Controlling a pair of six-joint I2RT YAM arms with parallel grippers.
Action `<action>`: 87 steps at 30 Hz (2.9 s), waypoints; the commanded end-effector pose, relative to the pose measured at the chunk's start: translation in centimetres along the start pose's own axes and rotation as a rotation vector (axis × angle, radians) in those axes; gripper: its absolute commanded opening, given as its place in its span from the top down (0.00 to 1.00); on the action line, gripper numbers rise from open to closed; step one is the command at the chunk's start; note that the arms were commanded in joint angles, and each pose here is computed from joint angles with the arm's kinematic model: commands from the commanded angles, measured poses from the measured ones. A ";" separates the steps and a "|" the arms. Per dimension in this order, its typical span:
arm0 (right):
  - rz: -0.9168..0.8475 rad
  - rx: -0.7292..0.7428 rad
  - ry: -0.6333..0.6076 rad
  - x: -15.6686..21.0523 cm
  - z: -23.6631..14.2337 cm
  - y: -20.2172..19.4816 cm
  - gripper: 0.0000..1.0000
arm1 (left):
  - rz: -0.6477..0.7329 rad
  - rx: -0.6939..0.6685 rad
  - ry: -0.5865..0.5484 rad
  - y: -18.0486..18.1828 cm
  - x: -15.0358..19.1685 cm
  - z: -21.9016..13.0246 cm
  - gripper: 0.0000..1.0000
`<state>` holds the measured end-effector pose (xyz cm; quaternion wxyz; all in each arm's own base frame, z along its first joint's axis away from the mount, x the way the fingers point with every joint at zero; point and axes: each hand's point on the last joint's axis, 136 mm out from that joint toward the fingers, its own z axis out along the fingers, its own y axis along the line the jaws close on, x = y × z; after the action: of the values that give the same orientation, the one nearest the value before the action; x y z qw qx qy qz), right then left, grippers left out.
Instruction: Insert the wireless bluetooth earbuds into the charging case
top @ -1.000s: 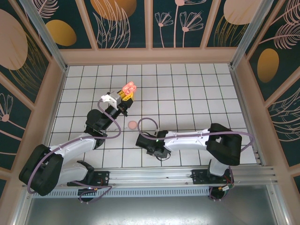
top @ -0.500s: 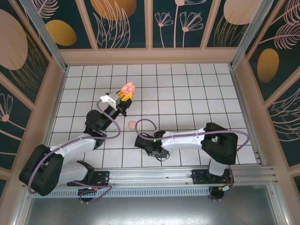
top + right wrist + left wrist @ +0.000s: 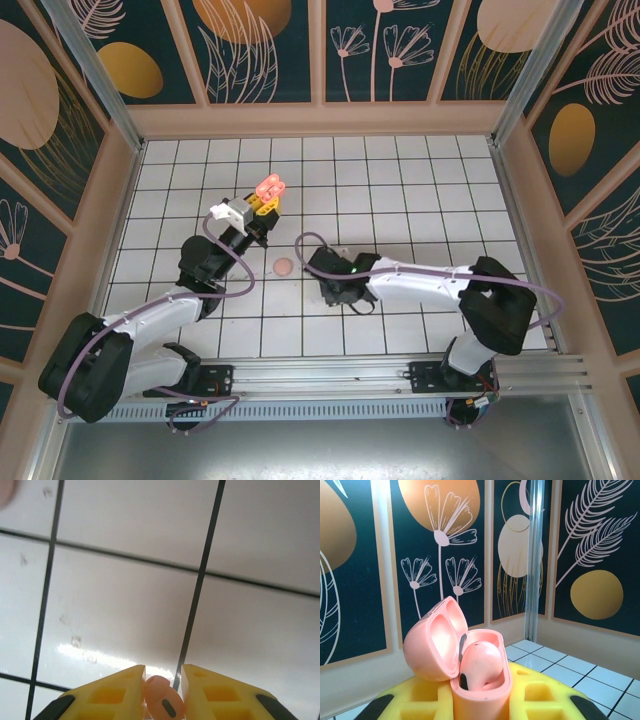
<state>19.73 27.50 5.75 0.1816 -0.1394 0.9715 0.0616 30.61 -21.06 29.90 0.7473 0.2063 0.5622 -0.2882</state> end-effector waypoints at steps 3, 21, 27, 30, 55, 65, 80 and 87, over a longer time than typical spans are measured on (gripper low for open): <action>-0.175 -0.091 0.073 0.2 0.9 0.1 0.75 | -0.004 0.012 -0.053 -0.2 -1.4 -0.4 1.00; -0.084 0.028 0.169 -0.4 3.2 0.1 0.50 | -0.009 0.011 -0.059 -0.2 -1.7 -0.5 1.00; 0.268 0.000 0.064 -2.3 -0.1 0.4 0.44 | -0.008 0.004 -0.062 -0.1 -1.7 -0.5 1.00; 0.415 0.005 0.063 -1.3 -0.5 0.1 0.44 | -0.009 -0.006 -0.061 0.1 -1.6 -0.4 1.00; 0.556 0.186 0.101 1.6 2.4 -0.6 0.53 | -0.033 -0.006 -0.070 0.5 -1.1 -0.2 1.00; 0.542 0.201 0.122 1.6 3.6 -0.5 0.55 | -0.038 -0.011 -0.069 0.8 -0.8 -0.3 1.00; 0.525 0.192 0.146 2.2 4.4 0.0 0.67 | -0.045 -0.013 -0.067 1.0 -0.5 -0.3 1.00; 0.529 0.179 0.138 2.3 4.5 0.0 0.74 | -0.052 -0.010 -0.064 1.0 -0.5 -0.3 1.00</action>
<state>19.38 27.81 1.46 0.1070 0.1381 0.9845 0.0178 31.42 -20.33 29.21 0.7462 0.1809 0.5655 -0.3010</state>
